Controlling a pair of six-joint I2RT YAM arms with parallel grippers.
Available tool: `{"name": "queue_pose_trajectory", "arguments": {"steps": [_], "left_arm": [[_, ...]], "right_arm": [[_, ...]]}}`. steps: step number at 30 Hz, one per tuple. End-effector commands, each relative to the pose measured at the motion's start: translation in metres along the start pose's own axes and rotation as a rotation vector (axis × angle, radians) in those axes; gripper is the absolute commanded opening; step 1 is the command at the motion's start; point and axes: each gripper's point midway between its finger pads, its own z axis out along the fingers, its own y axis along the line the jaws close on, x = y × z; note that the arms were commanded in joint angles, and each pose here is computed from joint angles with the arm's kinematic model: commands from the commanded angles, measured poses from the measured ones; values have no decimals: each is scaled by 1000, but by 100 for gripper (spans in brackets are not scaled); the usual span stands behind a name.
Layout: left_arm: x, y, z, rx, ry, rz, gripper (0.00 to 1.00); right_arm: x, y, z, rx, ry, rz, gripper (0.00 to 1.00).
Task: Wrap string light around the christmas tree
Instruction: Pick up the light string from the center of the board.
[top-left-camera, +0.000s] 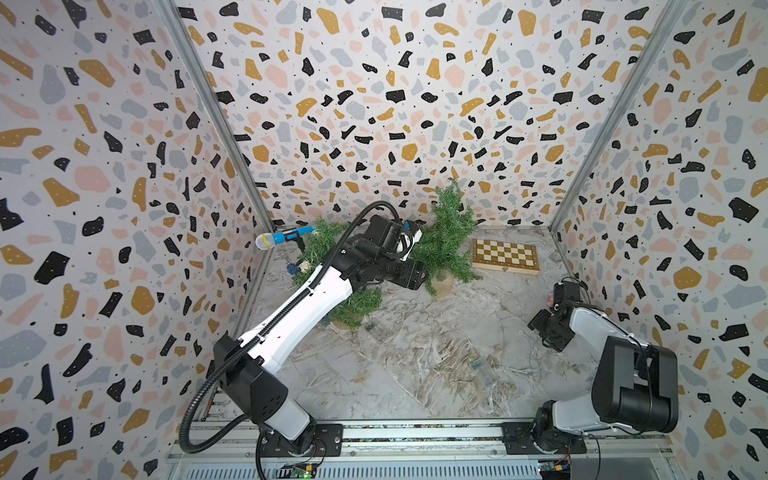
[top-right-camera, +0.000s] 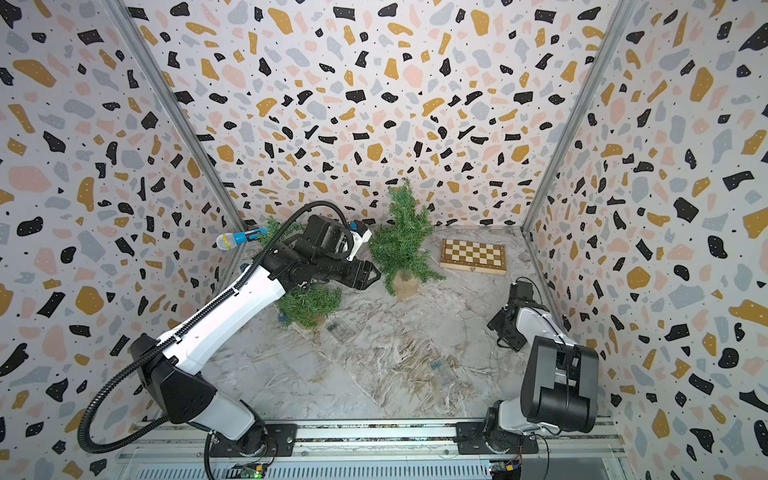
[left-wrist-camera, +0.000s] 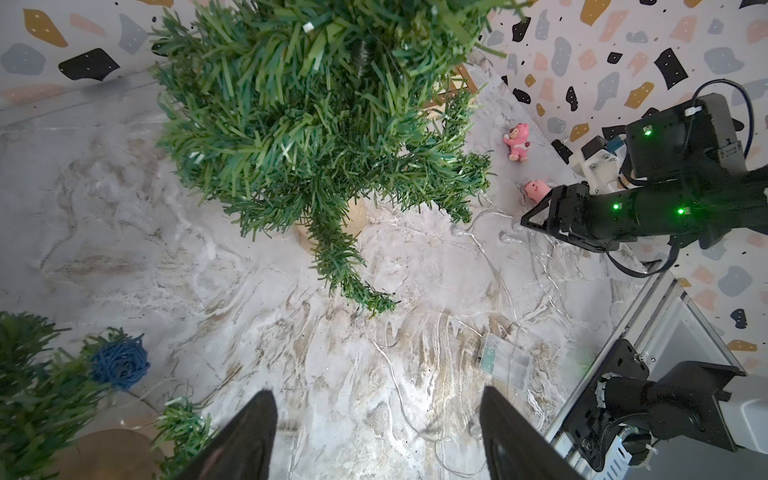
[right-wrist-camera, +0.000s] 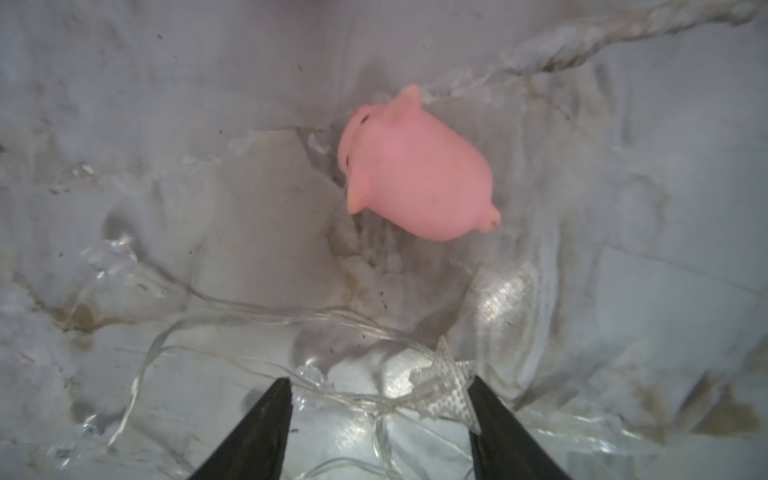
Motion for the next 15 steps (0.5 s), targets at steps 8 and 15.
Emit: {"name": "queue_pose_trajectory", "arguments": {"steps": [8,15], "left_arm": [[-8,-4,-2,13,-30,5,76],[-12,5,-6,-45,-33,37,76]], "right_arm": [[14,13,6,-57,33,-64,17],[-8,62,-69,-159,-107,-206,3]]}}
